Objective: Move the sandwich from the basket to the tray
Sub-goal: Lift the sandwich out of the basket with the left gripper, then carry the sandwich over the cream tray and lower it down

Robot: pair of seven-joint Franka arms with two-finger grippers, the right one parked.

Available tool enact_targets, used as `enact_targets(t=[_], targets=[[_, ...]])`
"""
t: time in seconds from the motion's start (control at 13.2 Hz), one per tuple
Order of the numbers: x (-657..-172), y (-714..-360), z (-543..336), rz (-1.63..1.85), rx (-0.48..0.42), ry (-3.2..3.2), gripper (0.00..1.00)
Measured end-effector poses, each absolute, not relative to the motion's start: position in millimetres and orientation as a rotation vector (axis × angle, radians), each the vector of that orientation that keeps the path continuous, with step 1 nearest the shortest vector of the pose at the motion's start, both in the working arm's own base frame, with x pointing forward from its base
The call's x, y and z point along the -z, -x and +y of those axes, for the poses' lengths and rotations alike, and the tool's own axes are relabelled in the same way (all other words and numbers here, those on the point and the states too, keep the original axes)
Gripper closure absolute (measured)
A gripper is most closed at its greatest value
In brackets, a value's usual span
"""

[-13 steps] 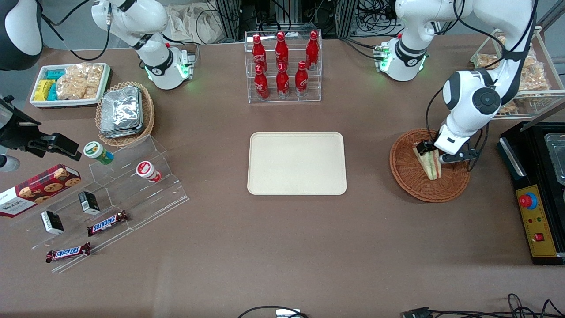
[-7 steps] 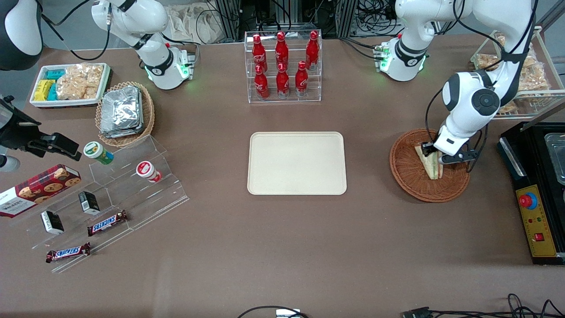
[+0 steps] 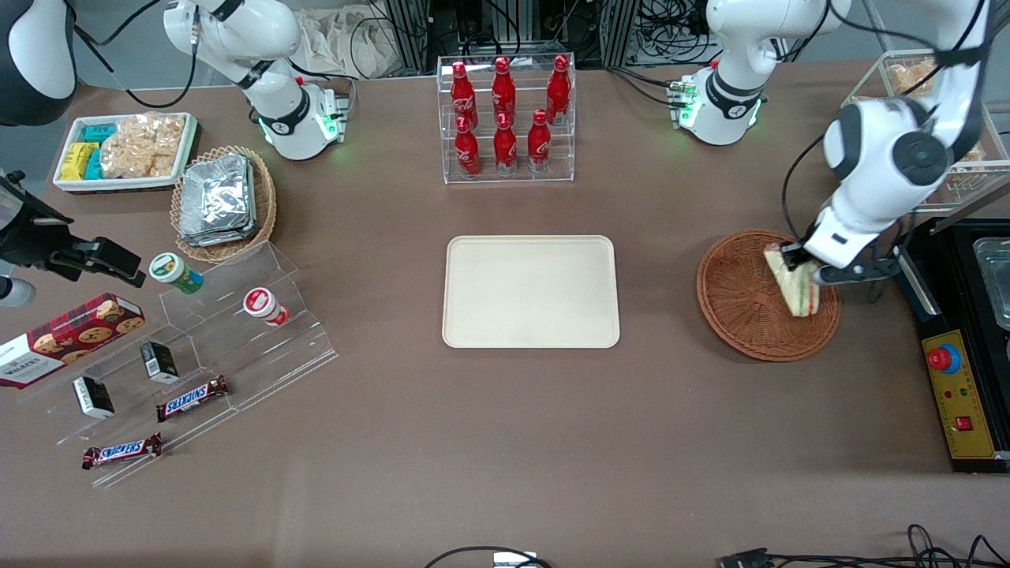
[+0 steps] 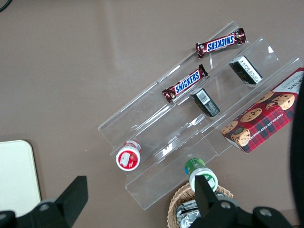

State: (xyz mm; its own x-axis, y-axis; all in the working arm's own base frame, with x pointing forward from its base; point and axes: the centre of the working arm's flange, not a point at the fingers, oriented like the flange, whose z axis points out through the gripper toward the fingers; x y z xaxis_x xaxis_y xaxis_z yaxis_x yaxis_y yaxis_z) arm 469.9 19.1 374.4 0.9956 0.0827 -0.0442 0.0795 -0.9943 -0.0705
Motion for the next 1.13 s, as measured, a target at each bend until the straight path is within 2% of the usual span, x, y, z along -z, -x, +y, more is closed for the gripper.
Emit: enact_targets(t=[0.08,0.3,0.53,0.68,0.83,1.13], targets=[[-418.6,-474.8,20.1,-0.13,-0.107,3.062,0.81],[-547.5,-487.0,1.4,-0.099,-0.181,3.038,0.82],[-616.3,-499.2,-54.0,0.007,-0.188,3.019,0.82],[-629.3,-507.7,-115.2,0.054,-0.204,3.008,0.83],[-618.7,-504.2,-197.1,0.023,-0.224,2.994,0.85],[-570.0,-460.5,-340.8,-0.046,-0.291,2.971,0.85]])
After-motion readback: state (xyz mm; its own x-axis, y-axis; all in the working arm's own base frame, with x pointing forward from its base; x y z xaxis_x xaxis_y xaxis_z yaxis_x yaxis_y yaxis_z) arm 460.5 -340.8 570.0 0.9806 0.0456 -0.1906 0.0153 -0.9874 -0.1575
